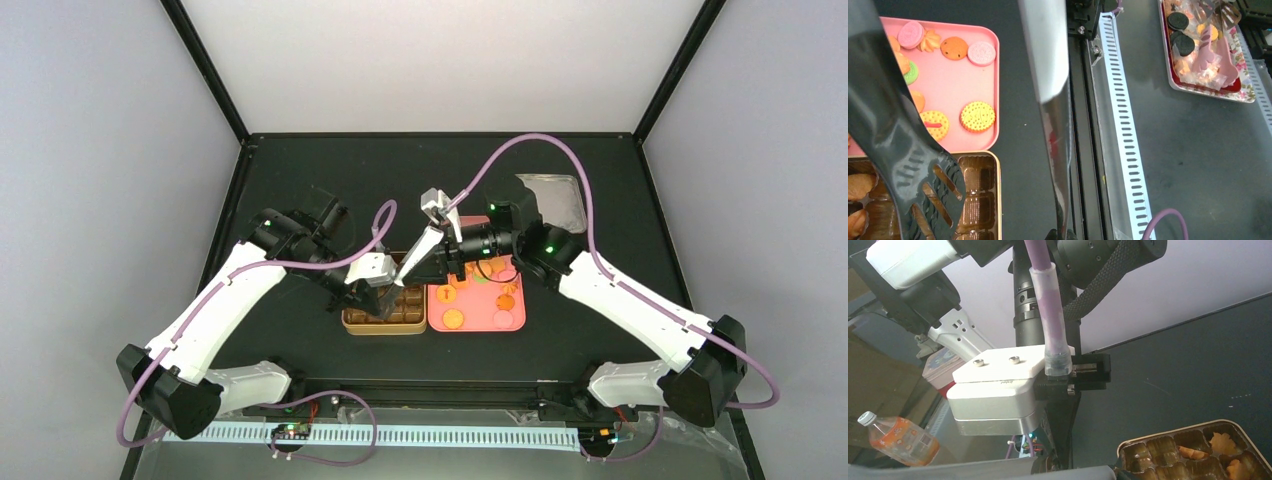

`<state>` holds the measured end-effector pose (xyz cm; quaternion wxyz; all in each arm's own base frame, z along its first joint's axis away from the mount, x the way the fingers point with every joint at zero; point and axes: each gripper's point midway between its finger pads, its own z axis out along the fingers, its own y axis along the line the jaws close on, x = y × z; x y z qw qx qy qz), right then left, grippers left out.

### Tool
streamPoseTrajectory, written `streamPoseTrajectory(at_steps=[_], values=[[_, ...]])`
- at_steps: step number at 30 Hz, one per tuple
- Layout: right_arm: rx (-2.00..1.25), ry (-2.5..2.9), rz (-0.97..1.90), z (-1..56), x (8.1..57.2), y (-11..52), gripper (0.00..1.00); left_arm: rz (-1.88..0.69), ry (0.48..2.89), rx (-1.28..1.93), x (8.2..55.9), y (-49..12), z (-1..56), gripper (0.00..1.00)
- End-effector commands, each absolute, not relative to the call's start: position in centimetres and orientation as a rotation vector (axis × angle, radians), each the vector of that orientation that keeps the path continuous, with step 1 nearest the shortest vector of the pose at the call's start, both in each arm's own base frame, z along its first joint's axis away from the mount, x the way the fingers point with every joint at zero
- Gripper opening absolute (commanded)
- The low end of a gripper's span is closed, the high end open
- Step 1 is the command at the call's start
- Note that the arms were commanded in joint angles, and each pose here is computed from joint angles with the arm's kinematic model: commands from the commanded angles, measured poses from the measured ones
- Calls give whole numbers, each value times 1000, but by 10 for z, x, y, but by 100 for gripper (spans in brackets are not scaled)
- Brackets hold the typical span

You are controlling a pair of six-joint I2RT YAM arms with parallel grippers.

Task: Pack the cookies
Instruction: Pass from the left arm to the right

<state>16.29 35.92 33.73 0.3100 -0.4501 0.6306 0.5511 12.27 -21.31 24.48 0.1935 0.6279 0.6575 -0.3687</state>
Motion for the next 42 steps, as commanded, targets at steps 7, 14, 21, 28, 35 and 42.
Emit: streamPoseTrajectory(at_steps=[7, 14, 21, 28, 35, 42], values=[[-1104, 1630, 1488, 332, 162, 374, 62, -974, 1789, 1834, 121, -212, 246, 2], [-1079, 1566, 1488, 337, 159, 378, 62, -976, 1783, 1834, 120, -212, 247, 2], [-1032, 1527, 1470, 342, 162, 382, 54, -1000, 1775, 1826, 118, -214, 250, 1], [-1006, 1525, 1450, 343, 166, 381, 45, -996, 1770, 1831, 116, -212, 249, 1], [-946, 1536, 1340, 342, 171, 363, 35, -880, 1831, 1818, 129, -207, 247, 2], [-798, 1553, 1185, 329, 184, 332, 30, -728, 1853, 1732, 152, -206, 247, 34]])
